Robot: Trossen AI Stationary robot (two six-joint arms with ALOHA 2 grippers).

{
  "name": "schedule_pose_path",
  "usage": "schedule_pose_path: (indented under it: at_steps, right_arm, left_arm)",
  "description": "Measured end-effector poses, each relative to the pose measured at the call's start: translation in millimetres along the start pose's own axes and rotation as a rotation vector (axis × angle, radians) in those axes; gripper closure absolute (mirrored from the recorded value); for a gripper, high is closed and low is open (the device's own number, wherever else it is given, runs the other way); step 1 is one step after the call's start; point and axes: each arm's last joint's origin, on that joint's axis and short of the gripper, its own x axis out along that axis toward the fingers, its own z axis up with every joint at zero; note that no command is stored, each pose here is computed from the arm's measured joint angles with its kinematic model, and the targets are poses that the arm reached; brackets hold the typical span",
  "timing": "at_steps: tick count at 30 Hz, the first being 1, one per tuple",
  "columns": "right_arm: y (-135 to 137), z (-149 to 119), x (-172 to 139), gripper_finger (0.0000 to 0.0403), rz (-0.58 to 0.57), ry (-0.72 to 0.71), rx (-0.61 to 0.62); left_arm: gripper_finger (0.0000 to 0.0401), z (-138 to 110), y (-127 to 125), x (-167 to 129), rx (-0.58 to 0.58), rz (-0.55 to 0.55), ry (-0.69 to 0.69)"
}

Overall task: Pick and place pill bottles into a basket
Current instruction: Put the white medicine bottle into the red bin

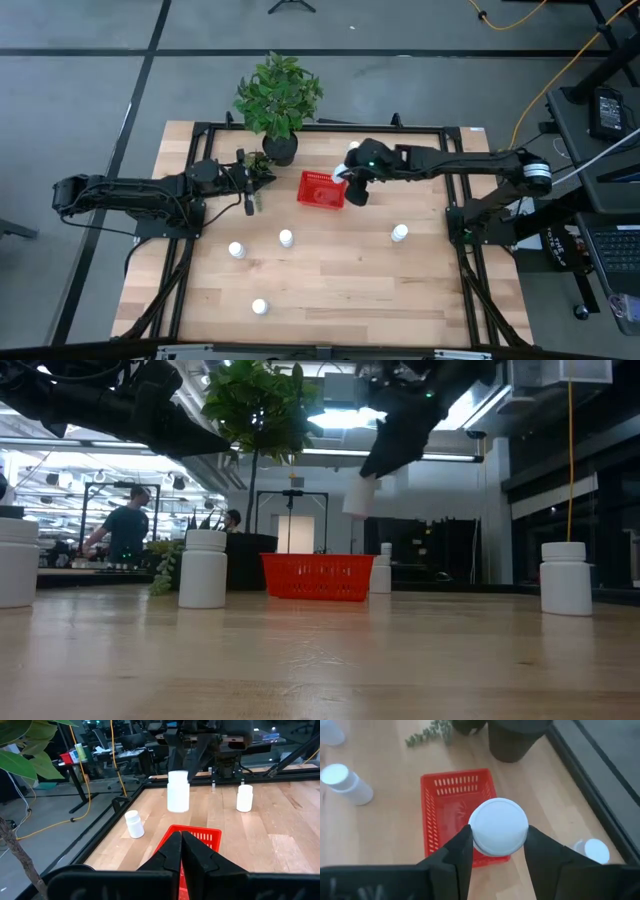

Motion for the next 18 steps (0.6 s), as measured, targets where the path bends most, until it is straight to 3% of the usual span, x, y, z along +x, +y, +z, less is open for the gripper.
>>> schedule_pose_path:
  at_steps: [8, 18]
  right_arm:
    - [4.0, 12.6, 13.4, 0.0258, 0.05, 0.042, -0.051]
    - [6.3, -0.5, 31.6, 0.0258, 0.047, 0.112, -0.038]
  left_arm:
    - [0.0395, 0.0, 0.0, 0.0, 0.0, 0.0, 0.0]
    - [0.0394, 0.0, 0.1, 0.0, 0.0, 0.0, -0.001]
